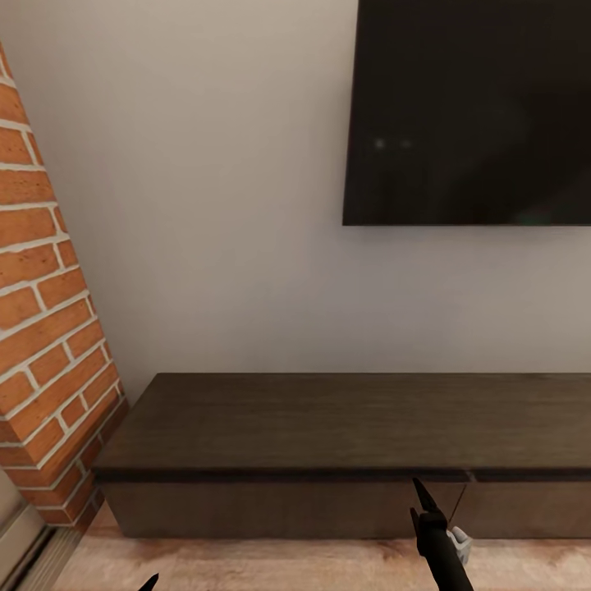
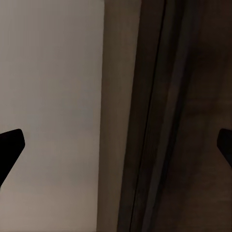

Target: Place each of the two pumpkins and all three candles from the living room inside a cabinet in the living room (use any cabinet), then make sure every cabinet is closed, and position the cauldron so it is next to a table in the living room.

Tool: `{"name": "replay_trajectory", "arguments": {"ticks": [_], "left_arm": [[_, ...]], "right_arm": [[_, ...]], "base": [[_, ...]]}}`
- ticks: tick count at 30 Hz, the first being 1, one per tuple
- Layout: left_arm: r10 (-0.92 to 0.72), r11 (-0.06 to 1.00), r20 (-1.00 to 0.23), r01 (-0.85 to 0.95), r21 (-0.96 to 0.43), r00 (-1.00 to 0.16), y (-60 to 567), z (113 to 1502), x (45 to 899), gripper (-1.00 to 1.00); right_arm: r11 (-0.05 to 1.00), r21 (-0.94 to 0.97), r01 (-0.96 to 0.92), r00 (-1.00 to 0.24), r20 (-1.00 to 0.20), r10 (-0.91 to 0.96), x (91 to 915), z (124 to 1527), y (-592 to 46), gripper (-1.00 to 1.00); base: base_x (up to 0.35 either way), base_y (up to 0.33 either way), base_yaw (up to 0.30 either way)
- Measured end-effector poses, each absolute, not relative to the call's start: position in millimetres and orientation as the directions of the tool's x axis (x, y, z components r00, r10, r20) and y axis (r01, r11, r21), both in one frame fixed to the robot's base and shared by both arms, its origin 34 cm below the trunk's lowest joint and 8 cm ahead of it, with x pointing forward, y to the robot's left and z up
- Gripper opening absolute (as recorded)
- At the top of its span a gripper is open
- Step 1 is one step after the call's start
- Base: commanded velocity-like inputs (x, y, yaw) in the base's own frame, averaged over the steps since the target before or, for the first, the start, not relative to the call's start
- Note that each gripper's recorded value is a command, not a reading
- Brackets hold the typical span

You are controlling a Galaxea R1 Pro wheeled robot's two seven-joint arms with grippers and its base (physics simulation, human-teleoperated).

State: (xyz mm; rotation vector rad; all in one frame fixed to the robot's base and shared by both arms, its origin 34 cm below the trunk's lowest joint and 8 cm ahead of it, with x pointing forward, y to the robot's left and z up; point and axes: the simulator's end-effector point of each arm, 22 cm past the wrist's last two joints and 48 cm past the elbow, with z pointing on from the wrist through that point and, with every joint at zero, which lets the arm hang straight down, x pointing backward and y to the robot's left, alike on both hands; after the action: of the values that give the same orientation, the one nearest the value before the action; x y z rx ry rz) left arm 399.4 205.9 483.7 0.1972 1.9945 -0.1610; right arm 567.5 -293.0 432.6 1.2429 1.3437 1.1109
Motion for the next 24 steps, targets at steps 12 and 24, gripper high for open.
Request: {"name": "replay_trajectory", "arguments": {"ticks": [12, 24], "left_arm": [[0.066, 0.977, -0.909, 0.211, -0.024, -0.411, 206, 473, 396, 1.00], [0.066, 0.977, -0.909, 0.211, -0.024, -0.411, 206, 457, 392, 1.00]], "right_arm": [[0.066, 0.990, 0.124, -0.021, -0.064, 0.998, 565, 421, -293, 1.00], [0.066, 0.990, 0.124, -0.020, -0.064, 0.998, 561, 406, -293, 1.00]], "base": [[0.006, -0.007, 0.000], [0.000, 0.000, 0.000]]}}
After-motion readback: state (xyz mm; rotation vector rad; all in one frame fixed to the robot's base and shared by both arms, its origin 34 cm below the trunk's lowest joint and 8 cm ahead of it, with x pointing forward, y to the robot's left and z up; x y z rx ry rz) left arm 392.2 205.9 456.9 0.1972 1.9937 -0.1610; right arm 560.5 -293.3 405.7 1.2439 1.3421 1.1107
